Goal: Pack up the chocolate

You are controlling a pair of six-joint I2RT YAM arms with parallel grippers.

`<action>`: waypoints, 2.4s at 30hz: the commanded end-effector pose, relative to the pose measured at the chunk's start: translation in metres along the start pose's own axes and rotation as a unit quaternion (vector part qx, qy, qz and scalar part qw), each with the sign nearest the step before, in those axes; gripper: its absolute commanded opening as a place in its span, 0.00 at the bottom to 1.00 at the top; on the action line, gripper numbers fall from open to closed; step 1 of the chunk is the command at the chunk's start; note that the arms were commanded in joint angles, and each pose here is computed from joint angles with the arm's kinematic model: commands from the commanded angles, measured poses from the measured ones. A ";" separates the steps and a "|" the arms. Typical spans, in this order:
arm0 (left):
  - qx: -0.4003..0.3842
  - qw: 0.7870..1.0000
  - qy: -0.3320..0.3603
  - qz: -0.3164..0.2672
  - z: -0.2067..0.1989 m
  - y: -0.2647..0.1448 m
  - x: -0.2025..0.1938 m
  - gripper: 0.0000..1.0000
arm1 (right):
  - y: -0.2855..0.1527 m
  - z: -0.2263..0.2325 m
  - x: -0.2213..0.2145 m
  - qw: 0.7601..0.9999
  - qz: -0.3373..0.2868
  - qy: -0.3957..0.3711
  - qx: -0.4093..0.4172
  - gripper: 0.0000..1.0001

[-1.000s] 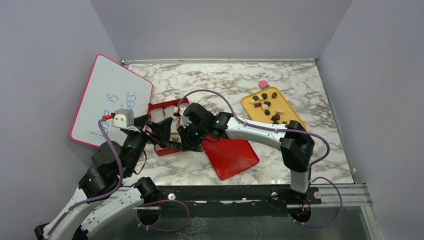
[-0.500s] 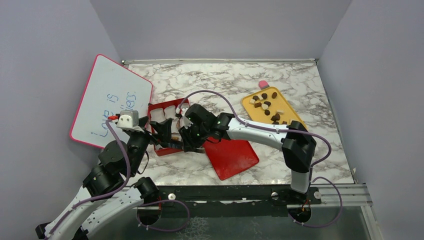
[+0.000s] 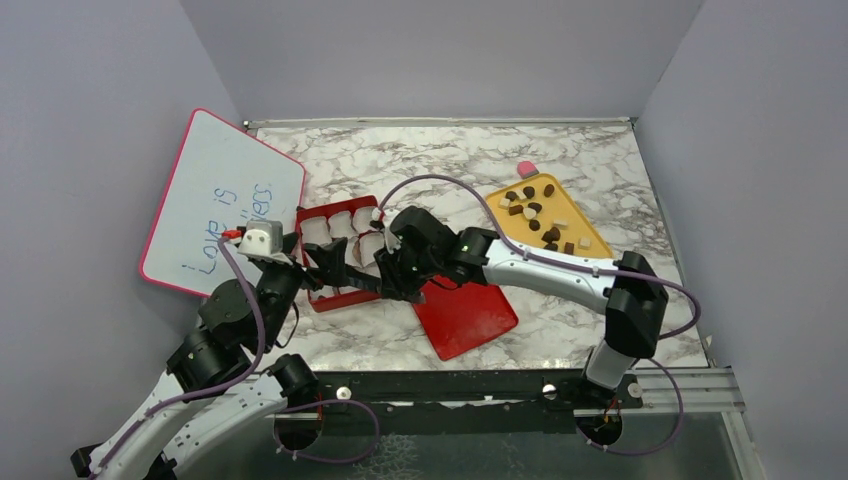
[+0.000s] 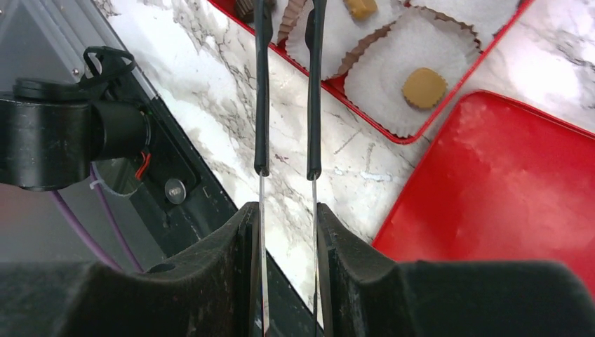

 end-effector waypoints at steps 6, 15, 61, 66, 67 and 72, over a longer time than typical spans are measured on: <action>-0.016 0.998 0.048 0.025 -0.008 0.009 -0.003 0.99 | -0.051 -0.013 0.000 0.994 -0.045 0.018 -0.099 0.36; -0.056 0.995 0.052 0.065 -0.022 0.016 -0.017 0.99 | -0.091 -0.042 -0.016 0.976 -0.045 0.049 -0.206 0.36; -0.059 0.990 0.060 0.112 -0.005 0.015 -0.068 0.99 | -0.204 -0.201 -0.147 0.810 0.104 0.283 -0.504 0.39; -0.053 0.991 0.058 0.106 -0.004 0.015 -0.066 0.99 | -0.217 -0.208 -0.155 0.793 0.101 0.307 -0.517 0.39; -0.054 0.991 0.057 0.106 -0.004 0.015 -0.065 0.99 | -0.217 -0.209 -0.156 0.795 0.098 0.312 -0.511 0.39; -0.057 0.991 0.053 0.105 -0.004 0.013 -0.065 0.99 | -0.215 -0.212 -0.160 0.799 0.103 0.334 -0.489 0.38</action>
Point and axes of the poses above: each gripper's point midway between its finger pads, its own y axis out along the fingers, its own z axis along the line the jaws close on, x = y × z, the point moved 6 cm from there along -y, back along the fingers, and after that the axes turned 12 degrees about -y, right-handed, at the moved point
